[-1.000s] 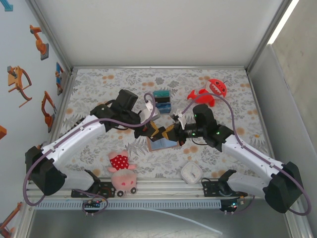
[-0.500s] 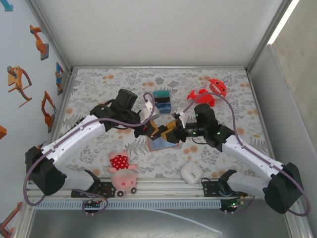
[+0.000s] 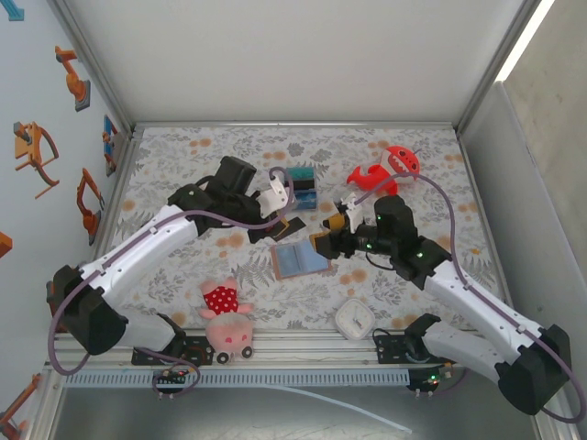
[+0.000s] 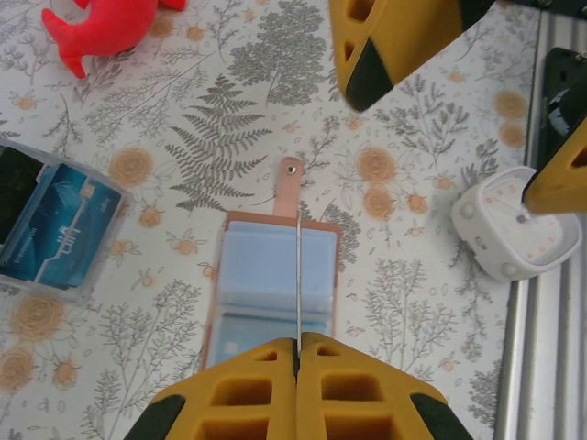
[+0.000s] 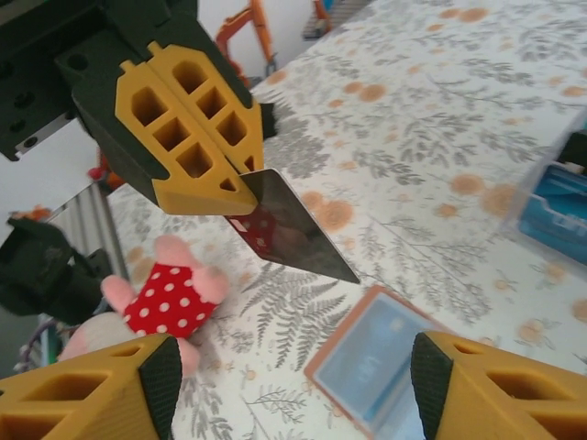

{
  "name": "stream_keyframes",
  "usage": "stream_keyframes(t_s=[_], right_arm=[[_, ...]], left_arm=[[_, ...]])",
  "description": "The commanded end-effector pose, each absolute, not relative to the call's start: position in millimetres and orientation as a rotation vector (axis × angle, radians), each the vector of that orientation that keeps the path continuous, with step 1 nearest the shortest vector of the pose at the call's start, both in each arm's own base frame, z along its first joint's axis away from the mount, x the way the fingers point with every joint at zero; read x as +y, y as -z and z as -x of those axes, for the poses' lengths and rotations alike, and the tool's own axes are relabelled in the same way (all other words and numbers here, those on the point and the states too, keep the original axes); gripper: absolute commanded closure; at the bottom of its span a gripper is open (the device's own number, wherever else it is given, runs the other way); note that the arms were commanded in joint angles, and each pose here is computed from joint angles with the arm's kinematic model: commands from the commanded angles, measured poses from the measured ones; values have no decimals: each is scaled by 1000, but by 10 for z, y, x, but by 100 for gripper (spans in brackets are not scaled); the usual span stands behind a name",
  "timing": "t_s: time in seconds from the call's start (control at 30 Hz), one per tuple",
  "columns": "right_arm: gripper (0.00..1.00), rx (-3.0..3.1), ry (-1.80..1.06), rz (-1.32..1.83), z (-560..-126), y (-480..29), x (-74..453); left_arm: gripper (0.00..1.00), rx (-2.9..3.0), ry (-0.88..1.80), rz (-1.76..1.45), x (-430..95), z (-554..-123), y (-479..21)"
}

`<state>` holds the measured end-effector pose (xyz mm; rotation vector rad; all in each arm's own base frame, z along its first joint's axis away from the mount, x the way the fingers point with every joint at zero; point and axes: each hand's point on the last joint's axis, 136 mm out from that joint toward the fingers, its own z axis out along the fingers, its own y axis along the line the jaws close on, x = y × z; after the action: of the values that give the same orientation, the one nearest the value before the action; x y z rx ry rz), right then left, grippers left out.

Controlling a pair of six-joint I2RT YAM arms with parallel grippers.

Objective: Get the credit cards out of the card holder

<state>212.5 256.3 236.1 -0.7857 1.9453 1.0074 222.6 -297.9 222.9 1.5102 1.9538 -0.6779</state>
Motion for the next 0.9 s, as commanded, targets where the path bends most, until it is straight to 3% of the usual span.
stream_keyframes(t_s=[0.0,0.33,0.87], right_arm=[[32,2041,-841,621,-2323,-2246,2323],[32,2230,-543,343,-2584,-2016,1886],[32,2254,-372,166,-2668,-2038,1566]], left_arm=[[100,1880,586,-1532,-3022,-2467,-2288],[100,1843,479,-1445,-3154,-3143,-2385],[100,1857,484,-1506,-3296,-3810,-1975]])
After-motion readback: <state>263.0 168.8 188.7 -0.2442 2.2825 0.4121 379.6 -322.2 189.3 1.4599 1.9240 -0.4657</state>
